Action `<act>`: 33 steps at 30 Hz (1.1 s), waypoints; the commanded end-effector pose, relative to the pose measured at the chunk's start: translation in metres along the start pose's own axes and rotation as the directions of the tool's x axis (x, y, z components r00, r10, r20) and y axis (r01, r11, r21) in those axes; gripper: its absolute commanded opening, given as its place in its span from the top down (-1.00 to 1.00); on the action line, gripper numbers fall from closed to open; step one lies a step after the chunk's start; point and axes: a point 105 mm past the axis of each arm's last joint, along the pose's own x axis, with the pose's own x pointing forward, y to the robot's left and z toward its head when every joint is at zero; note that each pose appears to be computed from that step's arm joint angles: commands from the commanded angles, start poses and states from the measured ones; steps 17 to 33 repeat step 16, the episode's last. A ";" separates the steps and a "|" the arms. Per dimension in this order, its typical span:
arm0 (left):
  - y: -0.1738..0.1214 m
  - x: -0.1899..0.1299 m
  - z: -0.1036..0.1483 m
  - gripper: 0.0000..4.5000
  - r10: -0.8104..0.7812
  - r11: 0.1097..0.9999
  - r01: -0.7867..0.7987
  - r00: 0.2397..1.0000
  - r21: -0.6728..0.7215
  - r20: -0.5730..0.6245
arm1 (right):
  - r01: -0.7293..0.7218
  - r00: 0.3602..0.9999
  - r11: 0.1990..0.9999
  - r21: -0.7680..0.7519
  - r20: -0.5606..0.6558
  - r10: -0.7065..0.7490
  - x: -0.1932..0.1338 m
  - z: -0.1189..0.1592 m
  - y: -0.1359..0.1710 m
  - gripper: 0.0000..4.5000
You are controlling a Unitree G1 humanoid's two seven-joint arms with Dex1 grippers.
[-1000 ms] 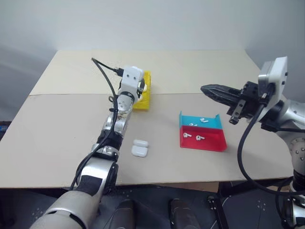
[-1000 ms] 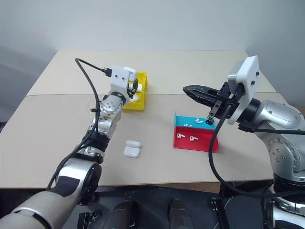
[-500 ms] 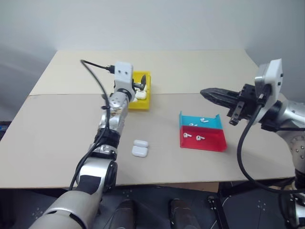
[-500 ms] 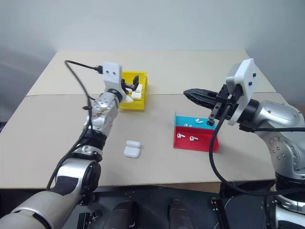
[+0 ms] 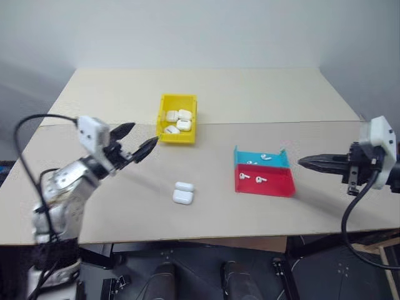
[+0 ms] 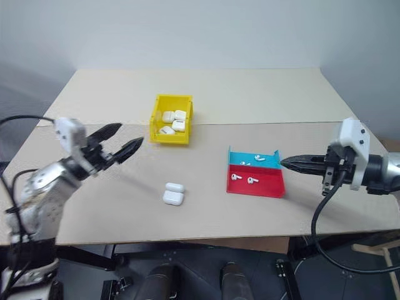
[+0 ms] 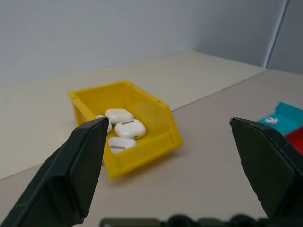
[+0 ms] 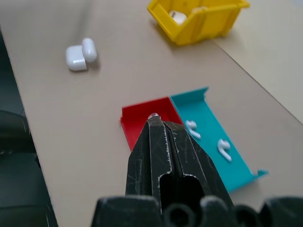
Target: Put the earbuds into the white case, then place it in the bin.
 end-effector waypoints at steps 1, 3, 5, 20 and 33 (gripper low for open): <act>-0.012 -0.024 0.026 -0.97 -0.102 0.992 0.101 0.995 0.072 0.007 | 0.011 1.000 0.996 -0.084 -0.017 -0.013 -0.021 0.010 -0.006 1.00; -0.014 -0.039 0.032 -0.97 -0.143 0.989 0.144 0.990 0.043 -0.017 | 0.004 0.999 0.998 -0.061 -0.039 -0.007 -0.030 0.008 -0.008 1.00; -0.015 -0.052 0.039 -0.97 -0.175 0.984 0.175 0.984 -0.005 -0.033 | 0.014 0.999 1.000 -0.013 -0.045 -0.014 -0.037 0.007 -0.012 1.00; -0.017 -0.077 0.039 -0.97 -0.186 0.982 0.190 0.975 0.014 -0.123 | 0.002 0.996 1.000 -0.021 -0.091 -0.004 -0.039 0.002 -0.015 1.00; -0.017 -0.077 0.039 -0.97 -0.186 0.982 0.190 0.975 0.014 -0.123 | 0.002 0.996 1.000 -0.021 -0.091 -0.004 -0.039 0.002 -0.015 1.00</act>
